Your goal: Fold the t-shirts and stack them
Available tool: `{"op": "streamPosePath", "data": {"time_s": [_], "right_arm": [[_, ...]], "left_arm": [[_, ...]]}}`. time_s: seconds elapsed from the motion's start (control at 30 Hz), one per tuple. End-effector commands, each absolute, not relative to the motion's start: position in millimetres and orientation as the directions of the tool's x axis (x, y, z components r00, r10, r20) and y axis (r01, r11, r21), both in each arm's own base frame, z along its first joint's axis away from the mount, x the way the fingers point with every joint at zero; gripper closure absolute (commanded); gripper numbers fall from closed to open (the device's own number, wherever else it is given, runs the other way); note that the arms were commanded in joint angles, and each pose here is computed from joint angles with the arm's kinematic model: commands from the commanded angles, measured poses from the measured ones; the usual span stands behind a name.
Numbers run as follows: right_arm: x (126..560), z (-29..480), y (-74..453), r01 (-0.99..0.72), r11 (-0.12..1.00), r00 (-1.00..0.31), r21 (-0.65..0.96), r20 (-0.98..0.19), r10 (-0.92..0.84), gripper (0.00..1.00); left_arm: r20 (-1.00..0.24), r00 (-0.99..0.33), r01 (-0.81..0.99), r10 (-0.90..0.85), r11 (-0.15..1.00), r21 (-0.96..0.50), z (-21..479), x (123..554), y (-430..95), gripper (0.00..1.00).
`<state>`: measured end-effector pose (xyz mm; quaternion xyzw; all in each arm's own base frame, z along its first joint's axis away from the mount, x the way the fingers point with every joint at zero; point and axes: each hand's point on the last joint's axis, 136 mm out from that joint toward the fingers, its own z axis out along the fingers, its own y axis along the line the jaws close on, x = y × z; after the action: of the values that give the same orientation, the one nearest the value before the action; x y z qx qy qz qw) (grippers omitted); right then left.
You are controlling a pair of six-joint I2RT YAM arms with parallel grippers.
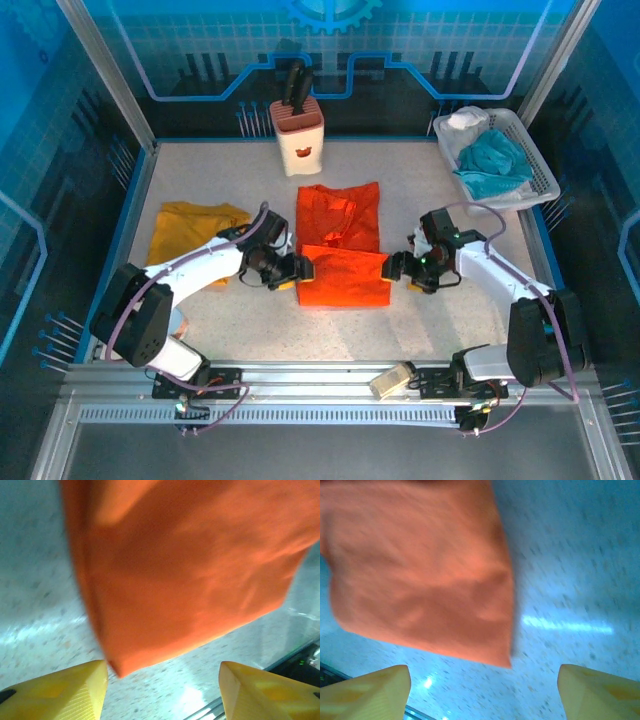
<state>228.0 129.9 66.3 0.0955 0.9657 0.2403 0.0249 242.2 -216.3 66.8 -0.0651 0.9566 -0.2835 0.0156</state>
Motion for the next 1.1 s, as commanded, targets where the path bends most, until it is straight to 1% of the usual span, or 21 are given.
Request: {"op": "streamPosePath", "data": {"time_s": [0.0, 0.1, 0.2, 0.33, 0.7, 1.0, 1.07], "right_arm": [[205, 57, 124, 0.229, 0.874, -0.972, 0.428, 0.055, 0.227, 0.23], [201, 45, 129, 0.257, 0.861, -0.965, 0.438, 0.076, 0.249, 0.26], [203, 40, 137, 0.255, 0.865, -0.966, 0.432, 0.072, 0.249, 0.28], [211, 39, 150, 0.230, 0.876, -0.972, 0.423, 0.053, 0.230, 0.30], [224, 28, 180, 0.204, 0.875, -0.978, 0.439, 0.061, 0.197, 0.35], [224, 23, 191, 0.187, 0.877, -0.982, 0.442, 0.059, 0.179, 0.44], [223, 20, 190, 0.188, 0.881, -0.982, 0.433, 0.065, 0.177, 0.45]], "left_arm": [[0.108, -0.976, -0.216, -0.187, 0.809, -0.547, 58, 215, -210, 0.38], [0.127, -0.968, -0.249, -0.215, 0.786, -0.566, 50, 210, -216, 0.37], [0.135, -0.964, -0.263, -0.227, 0.784, -0.562, 41, 210, -222, 0.38], [0.148, -0.957, -0.289, -0.251, 0.772, -0.566, 31, 214, -229, 0.41], [0.169, -0.948, -0.316, -0.268, 0.769, -0.555, 12, 224, -236, 0.47], [0.117, -0.953, -0.298, -0.280, 0.791, -0.535, 12, 238, -233, 0.55], [0.112, -0.954, -0.293, -0.278, 0.790, -0.539, 13, 243, -236, 0.58]]}}
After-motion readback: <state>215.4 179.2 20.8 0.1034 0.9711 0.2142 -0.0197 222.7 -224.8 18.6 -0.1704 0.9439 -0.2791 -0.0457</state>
